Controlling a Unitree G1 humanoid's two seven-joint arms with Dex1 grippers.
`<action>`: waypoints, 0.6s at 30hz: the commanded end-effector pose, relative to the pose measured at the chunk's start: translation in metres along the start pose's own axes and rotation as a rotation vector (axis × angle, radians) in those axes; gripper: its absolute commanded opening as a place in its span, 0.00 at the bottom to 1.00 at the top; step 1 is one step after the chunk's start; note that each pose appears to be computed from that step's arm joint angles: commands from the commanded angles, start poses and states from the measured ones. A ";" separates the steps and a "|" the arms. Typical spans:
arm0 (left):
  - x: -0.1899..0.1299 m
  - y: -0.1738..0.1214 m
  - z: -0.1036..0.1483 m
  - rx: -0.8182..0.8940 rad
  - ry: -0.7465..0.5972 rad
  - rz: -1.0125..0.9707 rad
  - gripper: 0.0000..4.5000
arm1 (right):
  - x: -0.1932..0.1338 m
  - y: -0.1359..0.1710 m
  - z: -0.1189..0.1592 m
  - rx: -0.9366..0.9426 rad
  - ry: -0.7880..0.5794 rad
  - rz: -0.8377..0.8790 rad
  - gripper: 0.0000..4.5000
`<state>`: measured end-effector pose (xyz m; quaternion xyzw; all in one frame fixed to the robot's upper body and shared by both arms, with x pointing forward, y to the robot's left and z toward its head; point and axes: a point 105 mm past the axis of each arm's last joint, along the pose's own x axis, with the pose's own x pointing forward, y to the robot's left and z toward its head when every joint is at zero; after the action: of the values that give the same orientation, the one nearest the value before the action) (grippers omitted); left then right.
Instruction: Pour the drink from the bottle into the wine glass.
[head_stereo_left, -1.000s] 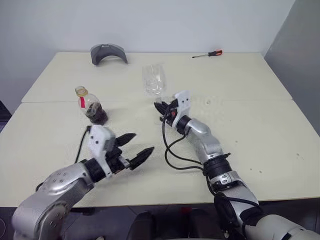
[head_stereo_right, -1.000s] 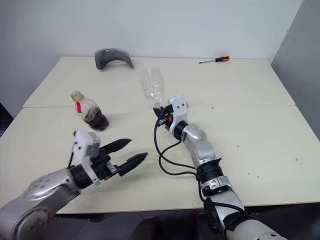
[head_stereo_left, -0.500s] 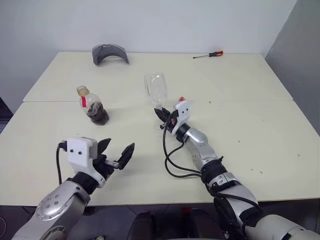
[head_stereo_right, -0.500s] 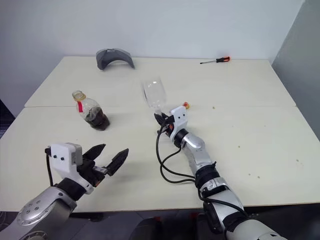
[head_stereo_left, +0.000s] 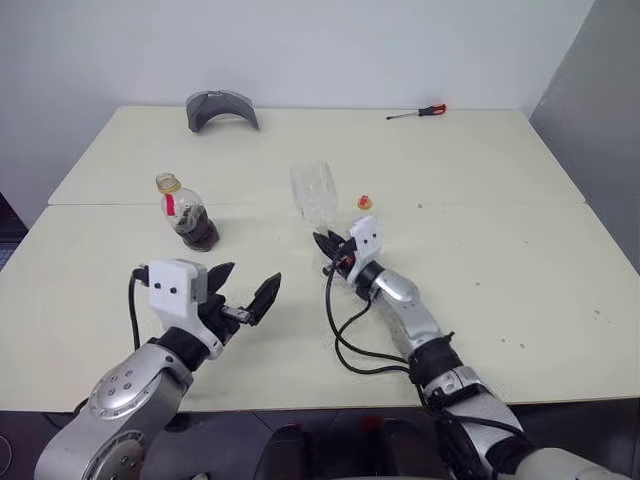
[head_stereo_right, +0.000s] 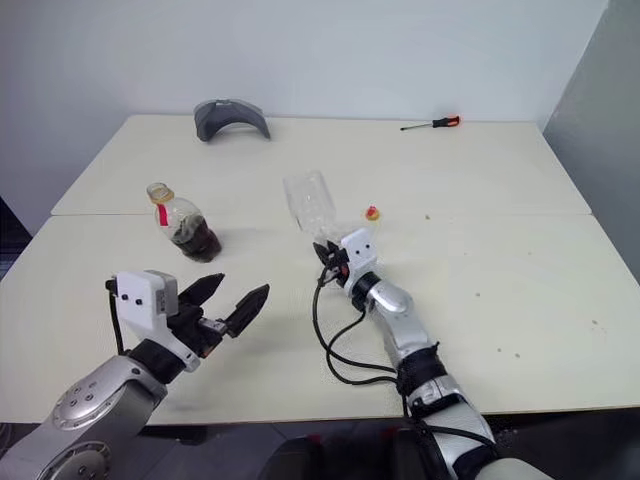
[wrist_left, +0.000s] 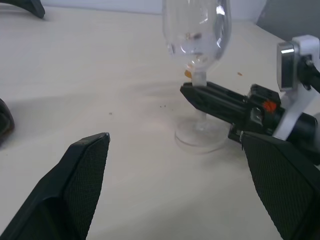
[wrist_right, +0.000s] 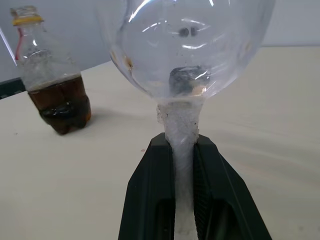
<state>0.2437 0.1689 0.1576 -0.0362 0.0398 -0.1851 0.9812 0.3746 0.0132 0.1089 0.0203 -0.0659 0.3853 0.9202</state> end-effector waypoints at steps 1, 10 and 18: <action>-0.001 -0.004 0.012 0.021 -0.054 -0.012 1.00 | -0.015 -0.009 -0.013 -0.018 0.077 -0.010 0.03; 0.001 -0.002 0.013 0.033 -0.057 -0.012 1.00 | -0.001 -0.013 0.005 -0.032 0.059 -0.016 0.03; 0.000 0.015 0.016 0.055 -0.072 0.063 1.00 | 0.034 -0.008 0.040 -0.029 -0.070 -0.027 0.03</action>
<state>0.2497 0.1753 0.1628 -0.0309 0.0240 -0.1703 0.9846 0.3969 0.0232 0.1271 0.0139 -0.0537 0.3735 0.9260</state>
